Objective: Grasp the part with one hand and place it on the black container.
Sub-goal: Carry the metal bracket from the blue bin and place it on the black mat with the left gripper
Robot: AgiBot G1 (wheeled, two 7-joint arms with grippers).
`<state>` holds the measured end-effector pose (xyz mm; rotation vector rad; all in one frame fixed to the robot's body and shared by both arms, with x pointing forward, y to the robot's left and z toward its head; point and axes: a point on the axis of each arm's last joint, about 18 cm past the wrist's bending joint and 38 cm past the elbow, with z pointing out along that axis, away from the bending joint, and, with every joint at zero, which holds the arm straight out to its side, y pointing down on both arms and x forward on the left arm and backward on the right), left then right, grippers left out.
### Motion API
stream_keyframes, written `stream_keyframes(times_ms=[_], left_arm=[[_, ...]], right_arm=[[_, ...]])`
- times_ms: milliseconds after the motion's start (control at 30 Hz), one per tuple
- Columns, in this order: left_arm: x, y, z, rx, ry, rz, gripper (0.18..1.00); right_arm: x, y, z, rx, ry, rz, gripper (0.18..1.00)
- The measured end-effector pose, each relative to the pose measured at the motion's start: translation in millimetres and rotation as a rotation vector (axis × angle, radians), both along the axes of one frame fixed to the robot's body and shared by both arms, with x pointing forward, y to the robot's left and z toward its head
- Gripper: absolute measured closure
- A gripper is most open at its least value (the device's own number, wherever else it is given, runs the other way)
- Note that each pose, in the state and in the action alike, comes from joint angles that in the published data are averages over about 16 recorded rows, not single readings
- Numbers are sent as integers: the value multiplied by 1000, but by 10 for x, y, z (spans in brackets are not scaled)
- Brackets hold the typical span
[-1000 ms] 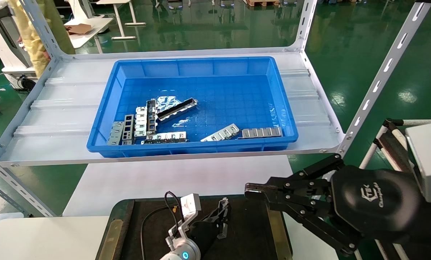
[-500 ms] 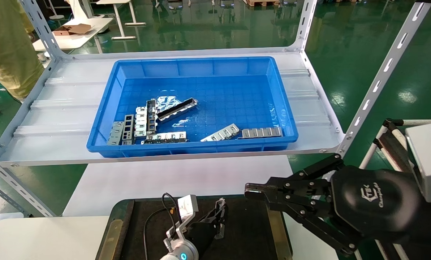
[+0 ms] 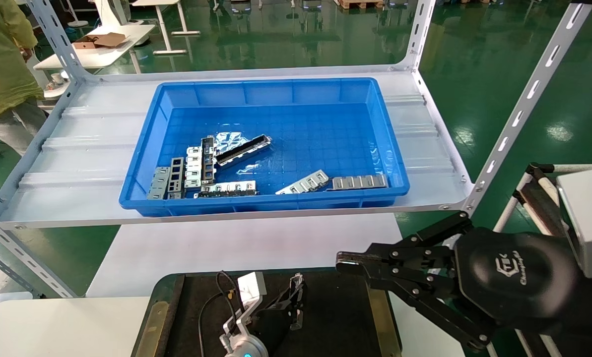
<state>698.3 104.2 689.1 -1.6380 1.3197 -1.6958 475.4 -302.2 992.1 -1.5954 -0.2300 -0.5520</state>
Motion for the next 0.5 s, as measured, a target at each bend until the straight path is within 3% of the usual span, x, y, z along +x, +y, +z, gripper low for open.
stream_keyframes(times_ms=[500], left_arm=[[-25,73,-114,8,-19,5,825]], right_arm=[[0,0,0,0,0,0,988]])
